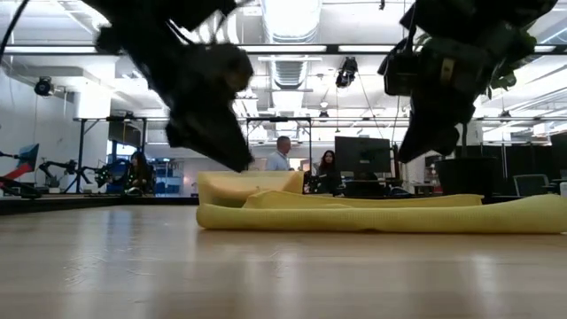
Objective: Fold microfiber towels
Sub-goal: Fold the yellow microfiber cloth
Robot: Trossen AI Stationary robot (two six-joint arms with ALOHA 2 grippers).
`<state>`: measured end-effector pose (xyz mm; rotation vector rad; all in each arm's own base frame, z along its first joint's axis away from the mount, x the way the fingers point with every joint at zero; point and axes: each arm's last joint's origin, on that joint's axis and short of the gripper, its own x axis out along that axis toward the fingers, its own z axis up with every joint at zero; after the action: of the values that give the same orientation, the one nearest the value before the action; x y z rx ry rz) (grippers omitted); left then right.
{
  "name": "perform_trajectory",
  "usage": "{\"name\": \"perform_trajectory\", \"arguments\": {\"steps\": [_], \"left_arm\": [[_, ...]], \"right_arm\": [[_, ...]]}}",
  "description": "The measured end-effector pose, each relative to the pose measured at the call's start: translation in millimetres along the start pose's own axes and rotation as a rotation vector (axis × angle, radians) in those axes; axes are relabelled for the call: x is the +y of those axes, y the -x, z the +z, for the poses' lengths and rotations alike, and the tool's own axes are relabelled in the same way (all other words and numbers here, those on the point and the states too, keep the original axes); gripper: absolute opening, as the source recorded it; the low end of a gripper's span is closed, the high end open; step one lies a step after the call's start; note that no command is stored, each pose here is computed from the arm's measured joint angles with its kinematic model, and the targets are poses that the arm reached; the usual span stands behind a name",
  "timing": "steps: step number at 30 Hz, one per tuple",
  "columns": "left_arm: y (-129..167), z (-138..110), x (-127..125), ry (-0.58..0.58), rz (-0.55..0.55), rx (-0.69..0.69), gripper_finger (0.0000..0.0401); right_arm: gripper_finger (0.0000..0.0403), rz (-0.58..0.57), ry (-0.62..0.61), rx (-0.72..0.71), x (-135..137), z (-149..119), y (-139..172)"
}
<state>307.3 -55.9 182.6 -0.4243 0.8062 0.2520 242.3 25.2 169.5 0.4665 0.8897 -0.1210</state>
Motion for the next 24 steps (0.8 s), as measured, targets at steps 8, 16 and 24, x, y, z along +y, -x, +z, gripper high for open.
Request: {"name": "perform_trajectory", "arguments": {"steps": [8, 16, 24], "left_arm": [[-34, 13, 23, 0.062, 0.051, -0.037, 0.0009], [-51, 19, 36, 0.107, 0.095, -0.071, 0.0010], [-59, 14, 46, 0.308, 0.223, -0.127, 0.0010]], "right_arm": [[0.0011, 0.082, 0.001, 0.032, 26, -15, -4], [0.0011, 0.087, 0.037, 0.143, 44, -40, -20], [0.0011, 0.079, 0.026, 0.280, 42, -56, -41]]}}
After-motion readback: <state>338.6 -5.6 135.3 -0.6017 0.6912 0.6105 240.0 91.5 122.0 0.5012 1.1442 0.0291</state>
